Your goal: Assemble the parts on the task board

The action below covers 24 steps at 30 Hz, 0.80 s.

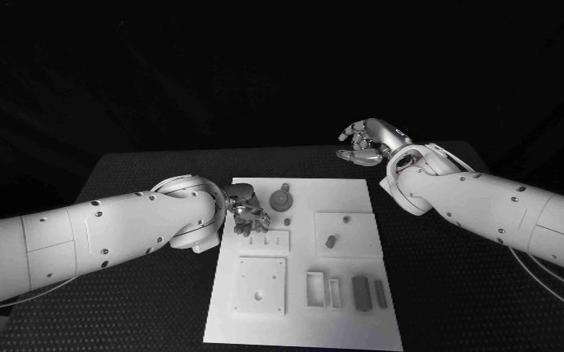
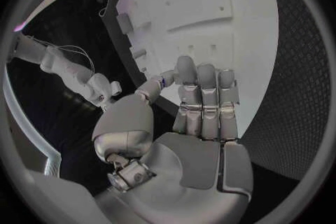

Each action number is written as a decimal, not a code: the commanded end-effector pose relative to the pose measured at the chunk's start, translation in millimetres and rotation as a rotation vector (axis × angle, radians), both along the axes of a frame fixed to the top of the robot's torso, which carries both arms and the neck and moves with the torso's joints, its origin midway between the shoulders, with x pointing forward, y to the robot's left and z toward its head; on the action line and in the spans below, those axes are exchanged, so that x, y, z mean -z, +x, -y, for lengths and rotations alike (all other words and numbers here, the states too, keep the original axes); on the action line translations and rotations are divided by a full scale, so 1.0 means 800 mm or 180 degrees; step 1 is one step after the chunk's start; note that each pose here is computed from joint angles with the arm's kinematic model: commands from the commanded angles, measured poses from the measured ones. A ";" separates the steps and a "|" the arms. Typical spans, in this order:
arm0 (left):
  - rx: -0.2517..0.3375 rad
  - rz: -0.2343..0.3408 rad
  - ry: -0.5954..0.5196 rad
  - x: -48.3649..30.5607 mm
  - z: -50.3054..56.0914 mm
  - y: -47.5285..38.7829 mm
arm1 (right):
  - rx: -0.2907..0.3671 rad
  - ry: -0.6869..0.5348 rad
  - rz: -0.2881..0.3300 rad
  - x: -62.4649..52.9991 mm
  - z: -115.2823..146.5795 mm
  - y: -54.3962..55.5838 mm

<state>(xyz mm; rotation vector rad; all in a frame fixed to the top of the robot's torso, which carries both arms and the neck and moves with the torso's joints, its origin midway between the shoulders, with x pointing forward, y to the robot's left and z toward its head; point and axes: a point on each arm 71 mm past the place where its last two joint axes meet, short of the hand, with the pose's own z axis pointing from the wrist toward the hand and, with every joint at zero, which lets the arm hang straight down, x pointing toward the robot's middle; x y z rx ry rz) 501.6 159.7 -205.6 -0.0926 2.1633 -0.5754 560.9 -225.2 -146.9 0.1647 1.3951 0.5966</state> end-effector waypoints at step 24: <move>0.0031 0.0277 0.0222 0.0264 0.007 -0.009 | -0.0135 0.0432 -0.0230 0.002 -0.013 -0.002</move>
